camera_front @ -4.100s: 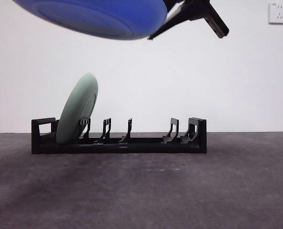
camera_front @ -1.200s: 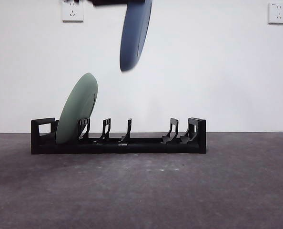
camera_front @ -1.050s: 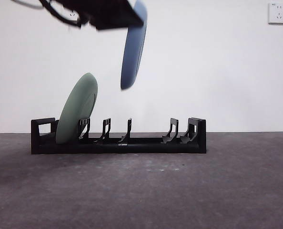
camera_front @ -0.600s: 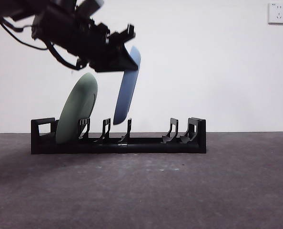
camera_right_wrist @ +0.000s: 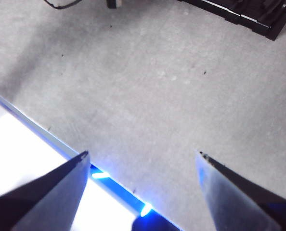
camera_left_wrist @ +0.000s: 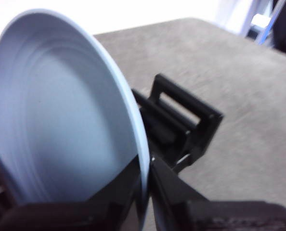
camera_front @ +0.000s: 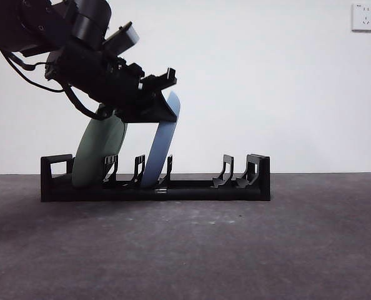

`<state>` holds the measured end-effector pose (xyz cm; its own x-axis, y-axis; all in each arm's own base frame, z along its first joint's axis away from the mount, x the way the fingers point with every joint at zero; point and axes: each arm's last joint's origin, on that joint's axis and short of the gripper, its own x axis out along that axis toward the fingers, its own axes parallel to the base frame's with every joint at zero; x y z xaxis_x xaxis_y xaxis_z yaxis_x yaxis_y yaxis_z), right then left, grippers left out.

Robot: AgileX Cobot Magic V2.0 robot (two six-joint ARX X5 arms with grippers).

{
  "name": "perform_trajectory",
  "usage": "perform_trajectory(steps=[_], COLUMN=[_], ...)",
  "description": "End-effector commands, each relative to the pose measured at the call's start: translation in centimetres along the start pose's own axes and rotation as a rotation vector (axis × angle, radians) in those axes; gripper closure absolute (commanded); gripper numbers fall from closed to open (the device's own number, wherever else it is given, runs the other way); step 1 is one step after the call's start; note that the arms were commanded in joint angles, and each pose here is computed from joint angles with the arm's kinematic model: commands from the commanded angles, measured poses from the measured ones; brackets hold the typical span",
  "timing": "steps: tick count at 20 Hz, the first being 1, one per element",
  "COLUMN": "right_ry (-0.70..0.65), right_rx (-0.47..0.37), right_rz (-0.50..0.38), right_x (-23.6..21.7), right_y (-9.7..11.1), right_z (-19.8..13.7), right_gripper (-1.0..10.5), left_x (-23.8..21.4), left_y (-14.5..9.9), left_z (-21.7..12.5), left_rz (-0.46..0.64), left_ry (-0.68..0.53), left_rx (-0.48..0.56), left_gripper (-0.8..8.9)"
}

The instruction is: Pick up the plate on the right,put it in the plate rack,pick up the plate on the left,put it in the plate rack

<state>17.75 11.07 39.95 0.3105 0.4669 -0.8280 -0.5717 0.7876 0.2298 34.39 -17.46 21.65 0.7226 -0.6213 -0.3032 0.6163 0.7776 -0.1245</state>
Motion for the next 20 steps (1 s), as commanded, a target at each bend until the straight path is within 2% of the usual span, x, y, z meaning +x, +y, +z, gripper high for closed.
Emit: perform_trajectory(steps=[1,7,10,16,20], right_ry=[0.002,-0.024,-0.023,-0.023,-0.025], right_rx=[-0.011,-0.019,-0.019,-0.025,-0.036], right_rz=[0.003,0.004,0.004,0.004,0.004], right_x=[0.2,0.2,0.2,0.2,0.2], right_y=[0.0,0.0,0.0,0.0,0.0], right_z=[-0.1,0.2,0.2,0.2,0.2], right_gripper=[5.7,5.7,5.7,5.7,5.7], left_x=[0.1,0.2,0.3,0.1,-1.4], left_y=[0.2,0.0,-0.4,-1.2,-2.0], left_z=[-0.4,-0.7,-0.7,-0.3,1.7], left_rz=[0.023,0.003,-0.007,-0.026,-0.037], left_ry=[0.021,0.049,0.05,0.044,-0.019], left_rx=[0.038,0.033,0.035,0.019,0.035], left_gripper=[8.22,7.94,6.51,6.5,6.5])
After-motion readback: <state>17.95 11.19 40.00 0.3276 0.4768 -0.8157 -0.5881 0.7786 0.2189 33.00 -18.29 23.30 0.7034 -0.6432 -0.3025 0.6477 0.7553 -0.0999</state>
